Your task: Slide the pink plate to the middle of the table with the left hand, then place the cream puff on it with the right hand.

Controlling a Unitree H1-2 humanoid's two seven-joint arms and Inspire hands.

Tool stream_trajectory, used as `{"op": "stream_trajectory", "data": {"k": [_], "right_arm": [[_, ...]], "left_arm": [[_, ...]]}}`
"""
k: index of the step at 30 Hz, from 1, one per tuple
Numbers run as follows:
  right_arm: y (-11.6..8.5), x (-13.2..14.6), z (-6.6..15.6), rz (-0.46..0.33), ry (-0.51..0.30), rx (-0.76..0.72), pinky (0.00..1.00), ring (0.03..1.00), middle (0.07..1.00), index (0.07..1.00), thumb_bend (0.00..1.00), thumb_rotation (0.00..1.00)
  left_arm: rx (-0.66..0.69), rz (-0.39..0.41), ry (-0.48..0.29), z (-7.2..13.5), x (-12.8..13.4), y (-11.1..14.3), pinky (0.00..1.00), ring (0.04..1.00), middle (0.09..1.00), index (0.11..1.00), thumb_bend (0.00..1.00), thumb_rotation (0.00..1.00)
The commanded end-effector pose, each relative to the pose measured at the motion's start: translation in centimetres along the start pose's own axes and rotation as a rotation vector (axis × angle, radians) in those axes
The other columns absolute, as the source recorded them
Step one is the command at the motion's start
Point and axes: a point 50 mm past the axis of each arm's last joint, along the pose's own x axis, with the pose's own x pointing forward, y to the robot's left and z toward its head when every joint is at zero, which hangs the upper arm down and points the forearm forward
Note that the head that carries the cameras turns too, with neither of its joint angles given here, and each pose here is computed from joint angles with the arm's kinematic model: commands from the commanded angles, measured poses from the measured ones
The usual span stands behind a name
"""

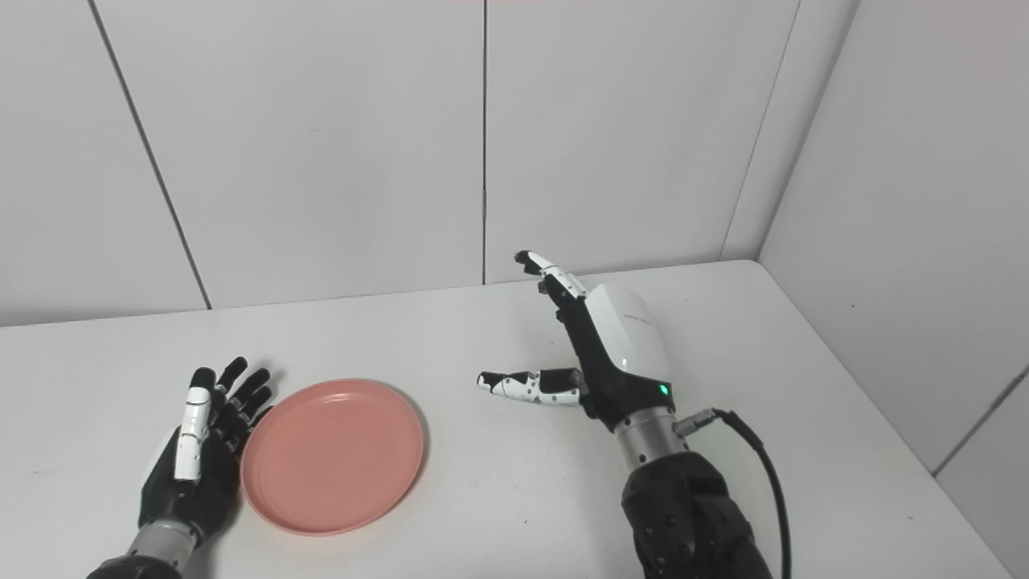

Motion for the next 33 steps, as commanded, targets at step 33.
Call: {"op": "stream_trajectory", "data": {"k": [33], "right_arm": [[-6.7, 11.2, -8.2, 0.341, 0.235, -0.601, 0.72, 0.886, 0.884, 0.825, 1.0, 0.42]], "left_arm": [[-0.009, -0.018, 0.04, 0.3, 0.0, -0.4, 1.0, 0.954, 0.901, 0.947, 0.63, 0.87]]}}
